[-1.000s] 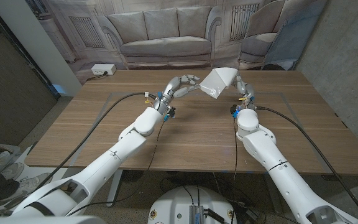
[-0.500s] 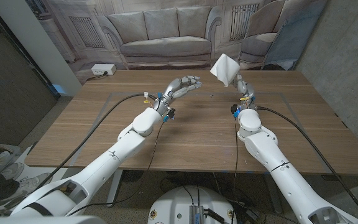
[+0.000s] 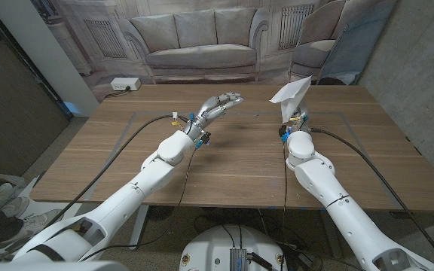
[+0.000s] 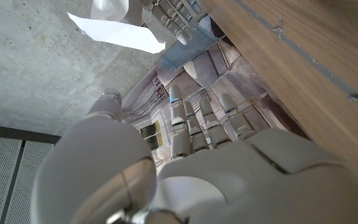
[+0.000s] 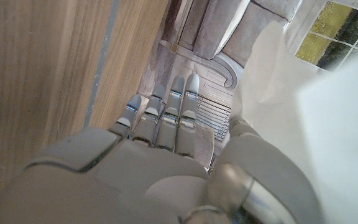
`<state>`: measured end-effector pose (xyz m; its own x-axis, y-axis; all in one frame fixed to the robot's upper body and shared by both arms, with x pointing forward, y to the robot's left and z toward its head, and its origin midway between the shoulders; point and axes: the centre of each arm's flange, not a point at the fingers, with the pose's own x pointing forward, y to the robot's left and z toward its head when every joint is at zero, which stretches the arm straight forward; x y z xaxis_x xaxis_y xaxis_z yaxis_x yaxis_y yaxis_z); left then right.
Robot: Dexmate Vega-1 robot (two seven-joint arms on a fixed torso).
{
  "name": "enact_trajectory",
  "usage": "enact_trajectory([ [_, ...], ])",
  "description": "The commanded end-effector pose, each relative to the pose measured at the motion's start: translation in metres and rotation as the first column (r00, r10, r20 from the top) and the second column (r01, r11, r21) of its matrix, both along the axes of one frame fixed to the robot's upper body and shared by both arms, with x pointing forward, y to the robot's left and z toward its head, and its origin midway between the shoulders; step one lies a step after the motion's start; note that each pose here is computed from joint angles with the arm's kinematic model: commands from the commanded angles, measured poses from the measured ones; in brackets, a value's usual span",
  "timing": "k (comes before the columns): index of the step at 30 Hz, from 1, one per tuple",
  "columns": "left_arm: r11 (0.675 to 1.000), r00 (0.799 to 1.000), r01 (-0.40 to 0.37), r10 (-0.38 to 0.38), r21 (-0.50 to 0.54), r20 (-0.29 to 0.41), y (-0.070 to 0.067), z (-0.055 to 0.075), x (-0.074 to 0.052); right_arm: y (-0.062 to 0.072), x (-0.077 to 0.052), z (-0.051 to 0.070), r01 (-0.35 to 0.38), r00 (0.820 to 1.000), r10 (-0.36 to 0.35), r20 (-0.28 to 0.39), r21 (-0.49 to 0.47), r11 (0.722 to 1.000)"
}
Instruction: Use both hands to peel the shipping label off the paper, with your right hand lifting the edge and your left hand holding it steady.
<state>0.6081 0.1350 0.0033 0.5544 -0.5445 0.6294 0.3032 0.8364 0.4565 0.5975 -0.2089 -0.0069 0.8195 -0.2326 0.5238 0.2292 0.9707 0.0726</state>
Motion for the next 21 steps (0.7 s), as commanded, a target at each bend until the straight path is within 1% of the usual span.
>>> enact_trajectory([
  [1, 1.000, 1.000, 0.014, -0.014, -0.014, -0.023, 0.016, -0.005, 0.004, 0.011, 0.001, 0.001, 0.017, 1.000, -0.017, -0.013, -0.018, 1.000],
  [3, 1.000, 1.000, 0.011, -0.011, -0.015, -0.011, 0.018, -0.006, 0.003, 0.013, 0.000, 0.002, 0.020, 1.000, -0.021, -0.013, -0.015, 1.000],
  [4, 1.000, 1.000, 0.024, -0.024, -0.012, -0.012, 0.022, -0.005, 0.004, 0.014, -0.001, 0.002, 0.027, 1.000, -0.027, -0.012, -0.020, 0.999],
  [6, 1.000, 1.000, 0.006, -0.006, -0.020, -0.007, 0.026, -0.005, 0.005, 0.016, -0.003, 0.003, 0.036, 0.999, -0.036, -0.007, -0.022, 0.999],
  [7, 0.999, 1.000, 0.027, -0.027, -0.020, -0.013, 0.028, -0.004, 0.007, 0.017, -0.004, 0.004, 0.037, 0.999, -0.037, -0.005, -0.026, 0.999],
  [8, 0.999, 0.999, 0.033, -0.033, -0.014, -0.018, 0.029, -0.004, 0.008, 0.018, -0.005, 0.005, 0.038, 0.999, -0.039, -0.004, -0.028, 0.999],
  [9, 1.000, 1.000, 0.004, -0.004, -0.022, -0.009, 0.030, -0.005, 0.008, 0.018, -0.006, 0.006, 0.043, 0.999, -0.043, -0.001, -0.032, 0.999],
  [11, 0.999, 0.999, 0.039, -0.039, -0.009, -0.030, 0.031, -0.004, 0.015, 0.021, -0.008, 0.010, 0.052, 0.999, -0.052, 0.002, -0.040, 0.998],
  [13, 1.000, 1.000, 0.019, -0.019, -0.005, -0.019, 0.032, -0.005, 0.017, 0.024, -0.010, 0.013, 0.062, 0.998, -0.062, 0.007, -0.049, 0.997],
  [14, 0.999, 0.999, 0.039, -0.040, -0.011, -0.033, 0.033, -0.005, 0.019, 0.026, -0.011, 0.014, 0.064, 0.998, -0.064, 0.009, -0.051, 0.997],
  [15, 0.999, 0.999, 0.039, -0.040, -0.018, -0.033, 0.034, -0.006, 0.019, 0.027, -0.010, 0.015, 0.065, 0.998, -0.065, 0.012, -0.052, 0.997],
  [16, 1.000, 1.000, 0.015, -0.015, -0.009, -0.020, 0.036, -0.005, 0.019, 0.029, -0.010, 0.016, 0.064, 0.998, -0.064, 0.014, -0.050, 0.997],
  [18, 1.000, 0.999, 0.030, -0.030, -0.005, -0.034, 0.037, -0.004, 0.023, 0.032, -0.009, 0.016, 0.063, 0.998, -0.062, 0.012, -0.049, 0.997],
  [19, 1.000, 0.999, 0.018, -0.018, -0.017, -0.031, 0.038, -0.004, 0.024, 0.034, -0.008, 0.016, 0.061, 0.998, -0.060, 0.013, -0.045, 0.997],
  [20, 1.000, 0.999, 0.016, -0.016, -0.004, -0.033, 0.038, -0.002, 0.027, 0.035, -0.007, 0.016, 0.060, 0.998, -0.060, 0.013, -0.045, 0.997],
  [21, 1.000, 0.999, 0.025, -0.025, 0.000, -0.039, 0.038, -0.002, 0.029, 0.036, -0.007, 0.016, 0.064, 0.998, -0.063, 0.013, -0.048, 0.997],
])
